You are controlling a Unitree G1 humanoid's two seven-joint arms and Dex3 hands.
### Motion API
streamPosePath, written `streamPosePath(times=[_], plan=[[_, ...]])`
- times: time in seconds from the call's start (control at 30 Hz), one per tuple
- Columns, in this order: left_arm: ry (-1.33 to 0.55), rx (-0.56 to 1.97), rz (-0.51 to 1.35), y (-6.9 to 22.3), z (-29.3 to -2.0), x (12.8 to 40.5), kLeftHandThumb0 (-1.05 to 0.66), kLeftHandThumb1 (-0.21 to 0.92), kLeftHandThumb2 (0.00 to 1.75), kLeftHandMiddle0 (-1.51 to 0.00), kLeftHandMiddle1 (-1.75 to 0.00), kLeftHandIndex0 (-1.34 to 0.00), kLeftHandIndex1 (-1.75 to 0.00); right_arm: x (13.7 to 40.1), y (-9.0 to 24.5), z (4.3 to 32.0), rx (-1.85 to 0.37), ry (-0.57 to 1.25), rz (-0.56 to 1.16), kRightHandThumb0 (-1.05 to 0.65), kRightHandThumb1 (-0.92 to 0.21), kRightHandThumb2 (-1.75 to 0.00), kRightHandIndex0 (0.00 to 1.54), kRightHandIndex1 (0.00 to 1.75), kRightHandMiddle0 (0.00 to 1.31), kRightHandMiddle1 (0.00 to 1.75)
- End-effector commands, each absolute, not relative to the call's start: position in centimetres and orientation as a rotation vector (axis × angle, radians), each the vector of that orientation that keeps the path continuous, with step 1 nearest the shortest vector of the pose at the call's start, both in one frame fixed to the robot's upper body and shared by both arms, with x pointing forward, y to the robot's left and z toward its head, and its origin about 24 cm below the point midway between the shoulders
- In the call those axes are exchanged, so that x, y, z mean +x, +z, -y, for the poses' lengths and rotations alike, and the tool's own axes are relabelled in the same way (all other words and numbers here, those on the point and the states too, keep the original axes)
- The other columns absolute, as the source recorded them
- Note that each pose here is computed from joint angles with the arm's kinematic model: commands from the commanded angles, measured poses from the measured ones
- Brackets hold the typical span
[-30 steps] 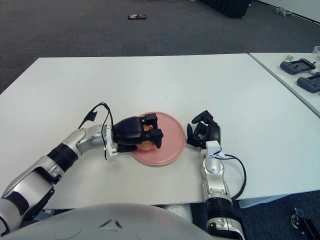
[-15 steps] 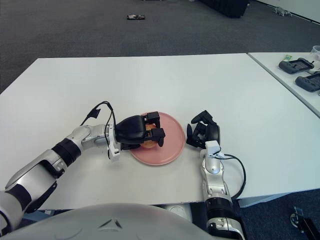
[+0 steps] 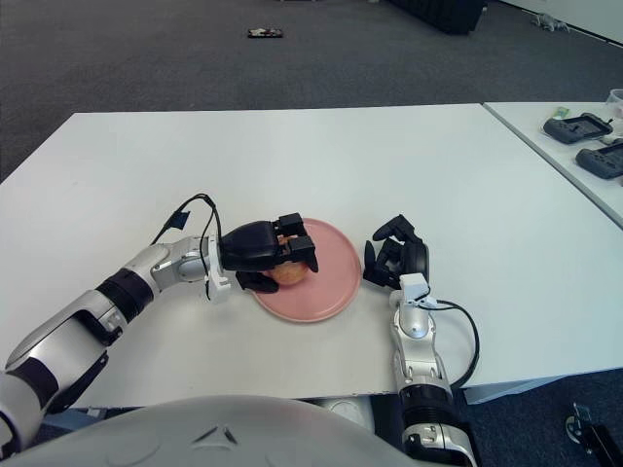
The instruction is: Put the apple into the plate.
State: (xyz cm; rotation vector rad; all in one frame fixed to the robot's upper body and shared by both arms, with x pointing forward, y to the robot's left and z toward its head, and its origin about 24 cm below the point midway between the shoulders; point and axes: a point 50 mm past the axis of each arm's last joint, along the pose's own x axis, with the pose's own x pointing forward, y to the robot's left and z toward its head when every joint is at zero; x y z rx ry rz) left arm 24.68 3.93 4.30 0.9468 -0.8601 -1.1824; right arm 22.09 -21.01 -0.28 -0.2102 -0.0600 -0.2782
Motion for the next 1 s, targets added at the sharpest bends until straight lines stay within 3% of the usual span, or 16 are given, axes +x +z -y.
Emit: streamPosePath(times=[0.0,0.57,0.67,0.97], plan=[[-1.206,0.971,0.787,2.4,-4.3,23.9,-0.63,0.64,0.97,0.00,-0.98,0.00,-1.09,21.7,-0.9,20.8,-0.218,-0.268,0.017,-0.47,-0.34,-1.30,1.10,1.75,0.60,1.75],[-0.971,0.886,0.850,3.9,-4.5,25.1,-0.72,0.56,0.96,0.00,-1.01,0.00,-1.14,21.9,-1.1,20.9,-0.232,-0.247,0.000,-0.47,-0.35,-1.29,1.08,1.75,0.58,1.75],[-0.946,0.873,0.852,4.3,-4.6,25.4,-0.75,0.56,0.95,0.00,-0.92,0.00,-1.10,21.9,-1.2,21.0,-0.234,-0.250,0.003,-0.47,-0.36,-1.28,1.08,1.75,0.58,1.75],[-0.887,0.757,0.803,5.1,-5.0,26.1,-0.77,0.54,0.90,0.00,-0.29,0.00,-0.69,21.8,-1.4,21.0,-0.235,-0.259,-0.043,-0.45,-0.42,-1.20,1.03,1.75,0.53,1.75]])
